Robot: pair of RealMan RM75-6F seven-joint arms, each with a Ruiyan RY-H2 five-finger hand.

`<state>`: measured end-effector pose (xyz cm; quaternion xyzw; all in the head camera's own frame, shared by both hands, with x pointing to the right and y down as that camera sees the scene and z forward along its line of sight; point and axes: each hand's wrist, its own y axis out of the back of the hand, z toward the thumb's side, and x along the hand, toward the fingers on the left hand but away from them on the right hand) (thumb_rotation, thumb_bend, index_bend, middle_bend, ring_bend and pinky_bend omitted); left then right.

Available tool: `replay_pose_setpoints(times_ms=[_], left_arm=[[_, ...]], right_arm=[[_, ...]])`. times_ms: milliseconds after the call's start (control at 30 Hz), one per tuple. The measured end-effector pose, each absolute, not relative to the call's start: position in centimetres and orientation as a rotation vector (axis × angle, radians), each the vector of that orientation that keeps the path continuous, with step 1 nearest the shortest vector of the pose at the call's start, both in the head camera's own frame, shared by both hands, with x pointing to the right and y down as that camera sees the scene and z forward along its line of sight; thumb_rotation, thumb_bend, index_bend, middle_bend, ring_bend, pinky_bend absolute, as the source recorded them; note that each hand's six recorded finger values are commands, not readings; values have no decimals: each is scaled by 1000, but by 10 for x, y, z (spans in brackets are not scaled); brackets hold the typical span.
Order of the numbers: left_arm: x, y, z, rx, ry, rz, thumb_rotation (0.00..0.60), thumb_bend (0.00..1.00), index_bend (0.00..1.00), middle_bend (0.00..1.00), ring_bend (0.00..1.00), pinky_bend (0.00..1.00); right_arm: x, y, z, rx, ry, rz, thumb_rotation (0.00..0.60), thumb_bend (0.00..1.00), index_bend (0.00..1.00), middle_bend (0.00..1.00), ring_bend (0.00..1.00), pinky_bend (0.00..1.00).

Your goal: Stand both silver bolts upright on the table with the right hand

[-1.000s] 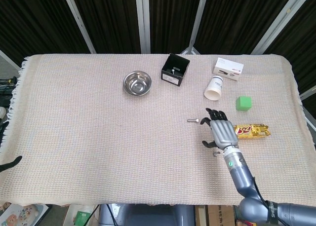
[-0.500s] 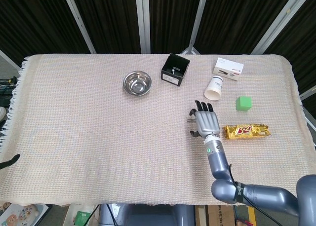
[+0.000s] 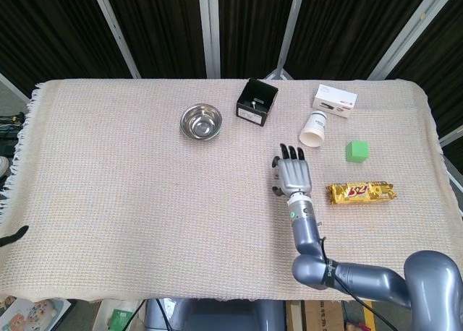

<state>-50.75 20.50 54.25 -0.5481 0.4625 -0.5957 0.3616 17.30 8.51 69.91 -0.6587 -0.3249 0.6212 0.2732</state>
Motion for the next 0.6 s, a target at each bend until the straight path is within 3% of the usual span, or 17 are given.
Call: replay_pose_setpoints(times_ms=[200, 600], left_arm=[[-510, 204, 541, -1407, 1203, -1536, 600, 12, 103, 19, 0, 0], [-510, 204, 542, -1406, 1200, -1540, 600, 11, 103, 19, 0, 0]], right_arm=[[171, 82, 708, -1739, -862, 1688, 600, 305, 448, 63, 0, 0], [172, 80, 719, -1730, -864, 1715, 600, 308, 455, 63, 0, 0]])
